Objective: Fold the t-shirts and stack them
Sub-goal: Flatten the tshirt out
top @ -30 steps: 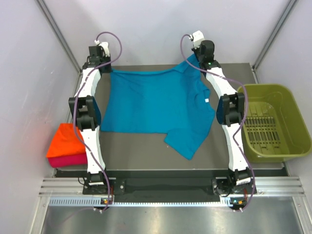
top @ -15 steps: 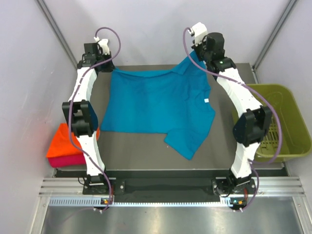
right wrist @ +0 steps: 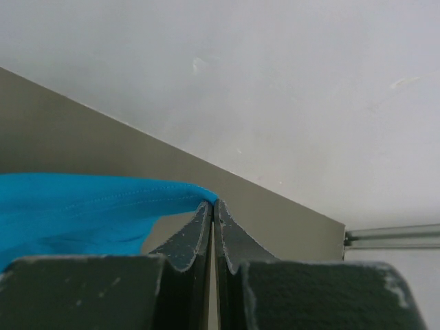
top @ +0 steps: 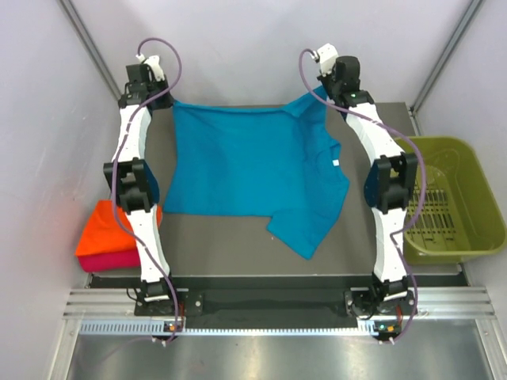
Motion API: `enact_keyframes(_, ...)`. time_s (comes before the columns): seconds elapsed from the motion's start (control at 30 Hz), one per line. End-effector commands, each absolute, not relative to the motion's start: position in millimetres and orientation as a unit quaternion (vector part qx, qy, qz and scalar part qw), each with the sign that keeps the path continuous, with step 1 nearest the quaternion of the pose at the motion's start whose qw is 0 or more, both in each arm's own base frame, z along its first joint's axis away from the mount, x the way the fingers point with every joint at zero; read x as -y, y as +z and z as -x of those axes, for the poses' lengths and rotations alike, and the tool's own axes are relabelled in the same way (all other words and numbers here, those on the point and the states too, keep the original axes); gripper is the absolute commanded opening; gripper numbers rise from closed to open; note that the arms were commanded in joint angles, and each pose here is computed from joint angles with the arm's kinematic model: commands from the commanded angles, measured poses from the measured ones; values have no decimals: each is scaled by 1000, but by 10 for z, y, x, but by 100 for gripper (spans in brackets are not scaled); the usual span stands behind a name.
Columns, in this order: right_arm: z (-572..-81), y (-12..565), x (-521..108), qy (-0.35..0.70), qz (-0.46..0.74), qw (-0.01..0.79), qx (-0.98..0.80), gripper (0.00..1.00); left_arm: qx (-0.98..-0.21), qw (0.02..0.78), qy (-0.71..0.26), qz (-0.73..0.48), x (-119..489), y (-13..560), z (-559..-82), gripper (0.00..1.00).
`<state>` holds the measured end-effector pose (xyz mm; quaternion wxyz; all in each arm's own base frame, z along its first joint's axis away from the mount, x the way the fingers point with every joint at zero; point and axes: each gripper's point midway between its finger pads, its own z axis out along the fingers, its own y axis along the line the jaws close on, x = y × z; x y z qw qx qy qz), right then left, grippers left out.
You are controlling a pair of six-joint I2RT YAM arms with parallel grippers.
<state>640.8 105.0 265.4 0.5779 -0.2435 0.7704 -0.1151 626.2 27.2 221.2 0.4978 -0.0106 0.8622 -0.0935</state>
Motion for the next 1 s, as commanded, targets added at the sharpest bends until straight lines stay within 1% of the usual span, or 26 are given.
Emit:
enact_keyframes(0.0,-6726,2598,-849,-137,217,595,-762,0,-856,505,-113,24,-209,2137,-6452,0)
enact_keyframes(0.03,-6787,2693,-857,-140,217,611,-749,0,-853,509,-115,19,-182,2131,-6479,0)
enact_keyframes(0.13,-6868,2683,-834,-138,212,618,-744,0,-847,515,-133,-6,-60,2159,-6503,0)
enact_keyframes(0.23,-6799,2821,-854,-129,208,623,-743,0,-851,507,-137,-10,-26,2231,-6401,0)
enact_keyframes(0.27,-6762,2869,-851,-127,205,624,-743,0,-857,497,-136,-14,-21,2165,-6345,0)
enact_keyframes(0.3,-6672,2979,-826,-125,202,624,-745,0,-856,500,-132,-19,-19,2292,-6263,0)
enact_keyframes(0.4,-6441,3164,-795,-121,203,619,-749,0,-860,493,-125,-31,-41,2367,-6043,0)
enact_keyframes(0.47,-6309,3258,-795,-117,206,617,-750,0,-869,479,-120,-40,-58,2297,-5897,0)
enact_keyframes(0.5,-6184,3462,-790,-115,205,626,-743,0,-866,484,-118,-44,-66,2411,-5820,0)
enact_keyframes(0.57,-6035,3404,-780,-107,211,611,-755,0,-877,465,-114,-42,-100,2352,-5677,0)
enact_keyframes(0.6,-5903,3566,-763,-106,209,618,-750,0,-877,467,-110,-36,-150,2415,-5612,0)
enact_keyframes(0.63,-5820,3429,-764,-99,213,603,-762,0,-878,465,-111,-30,-177,2420,-5565,0)
enact_keyframes(0.67,-5694,3547,-763,-98,215,608,-758,0,-880,462,-112,-17,-242,2411,-5490,0)
enact_keyframes(0.7,-5621,3379,-761,-96,221,591,-770,0,-879,463,-111,-11,-278,2412,-5458,0)
enact_keyframes(0.77,-5461,3433,-758,-95,225,591,-769,0,-876,471,-105,-1,-378,2439,-5387,0)
enact_keyframes(0.97,-5266,3107,-751,-85,234,559,-791,0,-880,459,-122,19,-362,2342,-5249,0)
